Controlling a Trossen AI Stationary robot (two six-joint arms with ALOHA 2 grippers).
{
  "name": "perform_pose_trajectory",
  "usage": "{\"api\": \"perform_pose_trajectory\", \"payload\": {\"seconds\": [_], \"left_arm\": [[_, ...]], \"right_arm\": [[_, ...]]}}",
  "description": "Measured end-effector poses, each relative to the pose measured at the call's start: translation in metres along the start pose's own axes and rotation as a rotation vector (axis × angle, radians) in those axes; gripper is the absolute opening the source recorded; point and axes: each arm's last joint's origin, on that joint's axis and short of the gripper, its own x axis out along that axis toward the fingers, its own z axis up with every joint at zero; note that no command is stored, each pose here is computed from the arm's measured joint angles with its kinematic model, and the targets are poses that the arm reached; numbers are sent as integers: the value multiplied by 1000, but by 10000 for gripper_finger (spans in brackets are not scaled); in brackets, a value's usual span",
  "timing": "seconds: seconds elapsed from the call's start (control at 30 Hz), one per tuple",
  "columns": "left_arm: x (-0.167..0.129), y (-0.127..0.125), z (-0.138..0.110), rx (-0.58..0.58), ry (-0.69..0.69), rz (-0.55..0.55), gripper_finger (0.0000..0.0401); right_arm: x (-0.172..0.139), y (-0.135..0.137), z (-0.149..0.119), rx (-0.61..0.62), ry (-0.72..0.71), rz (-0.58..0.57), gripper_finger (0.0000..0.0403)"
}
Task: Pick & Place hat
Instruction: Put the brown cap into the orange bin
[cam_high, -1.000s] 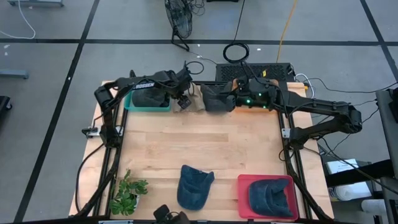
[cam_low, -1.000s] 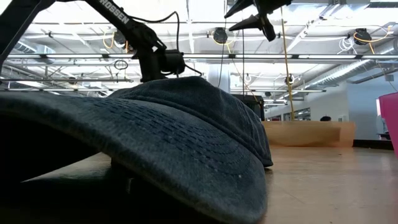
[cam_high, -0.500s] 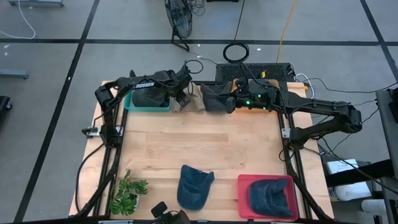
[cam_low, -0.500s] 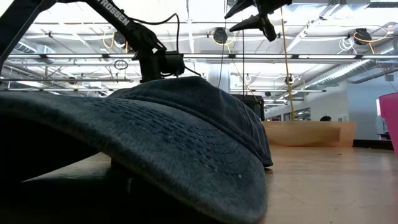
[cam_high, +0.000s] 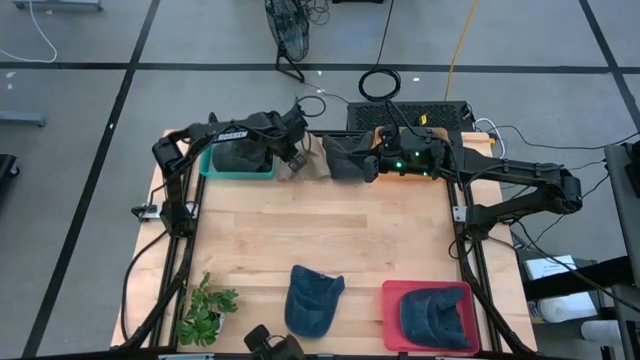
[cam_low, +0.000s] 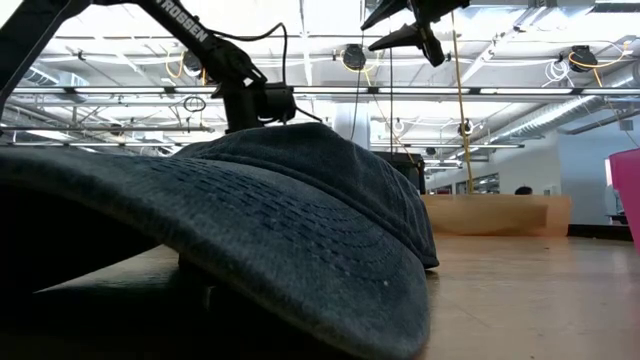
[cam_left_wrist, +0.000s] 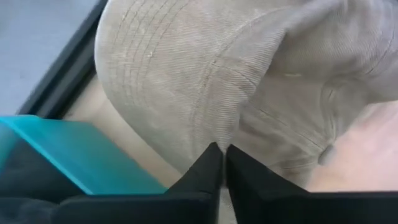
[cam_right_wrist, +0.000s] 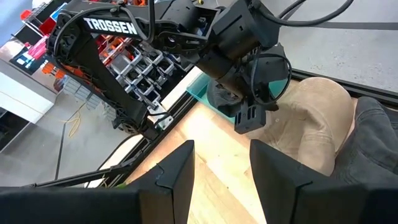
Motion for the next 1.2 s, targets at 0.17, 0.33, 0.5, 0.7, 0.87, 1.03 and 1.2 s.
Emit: {"api": "perform_pose_trajectory", "payload": {"seconds": [0.17,0.33,0.5,0.7,0.87,1.03,1.2], "left_arm": [[0,7,-1,-48,16,-62,15],[-12,11,-5,-71,35,-110,6],[-38,10,-4,-69,-33,-138,12],[-73,5,-6,-93,-120,-215,10],[-98,-4,-10,-166,-165,-292,9],[-115,-21,-12,-285,-200,-369,14],[-120,-48,-13,-329,-204,-424,22]], "right_arm": [[-2,0,1,23,-5,4,137],[-11,5,7,52,-57,48,137],[-22,7,12,11,-92,64,137],[-33,6,16,-20,-143,30,137],[-35,5,17,-29,-158,10,137],[-35,5,16,32,-148,8,137],[-44,2,7,138,-20,20,137]]}}
